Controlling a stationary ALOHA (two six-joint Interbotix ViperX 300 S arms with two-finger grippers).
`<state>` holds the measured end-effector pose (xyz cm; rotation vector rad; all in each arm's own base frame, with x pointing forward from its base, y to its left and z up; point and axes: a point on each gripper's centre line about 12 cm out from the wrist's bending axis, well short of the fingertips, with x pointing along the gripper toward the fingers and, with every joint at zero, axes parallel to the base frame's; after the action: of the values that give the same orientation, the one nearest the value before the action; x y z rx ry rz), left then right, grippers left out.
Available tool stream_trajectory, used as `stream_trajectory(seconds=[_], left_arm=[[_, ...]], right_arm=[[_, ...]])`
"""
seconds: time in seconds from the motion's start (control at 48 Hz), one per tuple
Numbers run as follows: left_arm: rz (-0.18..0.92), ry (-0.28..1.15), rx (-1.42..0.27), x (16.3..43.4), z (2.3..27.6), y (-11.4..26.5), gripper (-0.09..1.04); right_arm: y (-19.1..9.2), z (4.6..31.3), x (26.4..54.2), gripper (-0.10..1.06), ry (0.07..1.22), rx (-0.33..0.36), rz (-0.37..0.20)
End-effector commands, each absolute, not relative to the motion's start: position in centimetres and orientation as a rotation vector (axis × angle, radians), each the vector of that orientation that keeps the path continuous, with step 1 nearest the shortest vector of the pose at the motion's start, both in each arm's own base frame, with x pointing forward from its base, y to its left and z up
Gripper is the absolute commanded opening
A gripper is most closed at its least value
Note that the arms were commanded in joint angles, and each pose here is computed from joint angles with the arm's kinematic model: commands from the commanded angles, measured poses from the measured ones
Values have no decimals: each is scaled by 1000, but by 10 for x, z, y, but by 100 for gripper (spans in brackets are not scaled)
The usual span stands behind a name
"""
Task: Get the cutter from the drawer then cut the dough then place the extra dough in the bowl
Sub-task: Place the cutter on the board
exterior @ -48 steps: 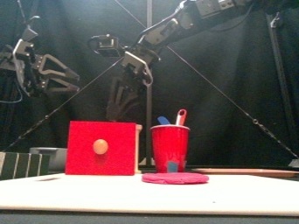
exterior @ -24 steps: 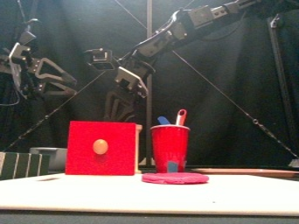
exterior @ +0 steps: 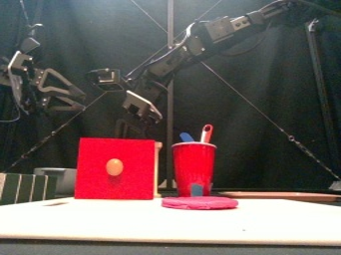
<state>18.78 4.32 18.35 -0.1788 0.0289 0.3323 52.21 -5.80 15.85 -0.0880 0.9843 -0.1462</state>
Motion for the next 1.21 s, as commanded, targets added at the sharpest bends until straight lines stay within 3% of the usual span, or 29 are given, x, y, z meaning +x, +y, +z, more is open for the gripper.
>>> stream_trajectory(seconds=[0.021, 0.354, 0.625, 0.771, 0.896, 1.208], left_arm=[[340, 21, -183, 189, 185, 44, 82], [367, 32, -209, 186, 181, 47, 82], [386, 42, -222, 182, 177, 49, 82], [399, 49, -235, 181, 175, 50, 82], [399, 50, -237, 181, 175, 50, 82], [402, 20, -235, 187, 185, 52, 82]], right_arm=[[-59, 197, 528, 49, 912, -87, -156], [-44, 274, 524, 49, 876, -120, -171], [-30, 307, 514, 49, 902, -126, -174], [-17, 307, 491, 49, 987, -125, -176], [-6, 308, 463, 49, 1010, -104, -215], [33, 253, 368, 48, 1084, -22, -270]])
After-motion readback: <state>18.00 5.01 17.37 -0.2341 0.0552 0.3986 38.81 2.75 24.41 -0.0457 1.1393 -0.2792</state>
